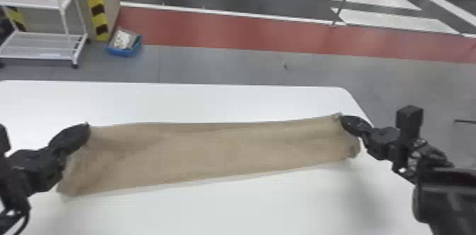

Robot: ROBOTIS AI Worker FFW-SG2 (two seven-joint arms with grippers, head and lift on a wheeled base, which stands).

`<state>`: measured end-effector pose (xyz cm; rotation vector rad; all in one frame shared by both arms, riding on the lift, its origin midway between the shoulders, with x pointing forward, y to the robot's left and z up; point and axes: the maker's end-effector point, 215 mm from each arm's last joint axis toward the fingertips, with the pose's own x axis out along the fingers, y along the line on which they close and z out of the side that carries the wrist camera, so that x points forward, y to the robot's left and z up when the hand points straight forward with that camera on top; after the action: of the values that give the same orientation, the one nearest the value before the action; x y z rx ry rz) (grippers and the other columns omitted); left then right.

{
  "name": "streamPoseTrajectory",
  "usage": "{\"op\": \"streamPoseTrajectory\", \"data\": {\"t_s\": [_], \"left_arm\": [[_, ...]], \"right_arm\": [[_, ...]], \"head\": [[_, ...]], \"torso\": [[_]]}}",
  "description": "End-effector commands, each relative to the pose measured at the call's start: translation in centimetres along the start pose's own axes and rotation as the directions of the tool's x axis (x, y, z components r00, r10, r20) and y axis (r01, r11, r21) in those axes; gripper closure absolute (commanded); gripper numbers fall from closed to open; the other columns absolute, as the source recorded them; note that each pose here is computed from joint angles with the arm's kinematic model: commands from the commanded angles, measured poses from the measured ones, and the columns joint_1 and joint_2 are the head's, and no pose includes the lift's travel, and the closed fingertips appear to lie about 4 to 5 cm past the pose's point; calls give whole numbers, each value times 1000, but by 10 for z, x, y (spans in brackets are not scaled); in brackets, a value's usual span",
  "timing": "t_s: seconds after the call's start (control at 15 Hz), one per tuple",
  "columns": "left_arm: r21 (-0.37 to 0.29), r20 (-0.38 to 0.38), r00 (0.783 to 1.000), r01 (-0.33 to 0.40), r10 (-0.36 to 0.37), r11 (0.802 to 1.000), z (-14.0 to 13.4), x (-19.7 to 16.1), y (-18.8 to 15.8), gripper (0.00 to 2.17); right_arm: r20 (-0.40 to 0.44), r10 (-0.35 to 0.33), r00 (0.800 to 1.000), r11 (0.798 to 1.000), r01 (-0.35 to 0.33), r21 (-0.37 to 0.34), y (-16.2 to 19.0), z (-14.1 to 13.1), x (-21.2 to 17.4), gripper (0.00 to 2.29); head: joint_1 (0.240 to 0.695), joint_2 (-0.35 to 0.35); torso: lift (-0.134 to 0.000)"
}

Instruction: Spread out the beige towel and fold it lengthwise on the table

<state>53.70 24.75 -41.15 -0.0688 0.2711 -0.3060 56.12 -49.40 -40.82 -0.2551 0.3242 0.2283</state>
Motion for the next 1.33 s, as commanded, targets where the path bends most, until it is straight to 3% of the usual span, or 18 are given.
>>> {"op": "streamPoseTrajectory", "data": {"t_s": [0.0,0.2,0.27,0.33,0.4,0.47,0.67,0.93,1.27], "left_arm": [[2,-4,1000,6,-6,1000,0,2,-3,1355],[1,-18,1000,2,-2,1000,-4,5,-2,1355],[0,-28,999,-19,19,1000,-10,9,-2,1187],[8,-20,999,-26,26,1000,-9,11,-2,728],[10,-12,999,-34,34,999,-7,12,1,282],[13,2,998,-58,58,998,-2,12,5,6],[14,88,991,-100,99,995,24,6,16,19],[-10,123,986,-113,113,994,40,-19,24,26],[-48,76,988,-130,134,990,18,-61,36,26]], "right_arm": [[-29,2,1000,1000,-2,-18,5,-10,3,1480],[-48,10,999,1000,-11,-21,11,-15,6,1413],[-51,4,999,1000,-5,-21,10,-17,6,1153],[-50,1,999,1000,-2,-21,9,-16,6,907],[-45,-7,999,1000,6,-21,8,-14,6,397],[-36,-15,999,1000,14,-22,5,-11,6,39],[7,-49,999,999,49,0,-12,2,-4,26],[75,-91,993,994,86,68,-45,19,-37,46],[-13,2,1000,989,0,150,-31,-14,-91,205]], "head": [[695,-241],[695,-243],[695,-241],[695,-240],[695,-238],[695,-238],[695,-233],[695,-238],[695,-261]], "torso": [[-124],[-124],[-124],[-124],[-124],[-124],[-124],[-124],[-124]]}}
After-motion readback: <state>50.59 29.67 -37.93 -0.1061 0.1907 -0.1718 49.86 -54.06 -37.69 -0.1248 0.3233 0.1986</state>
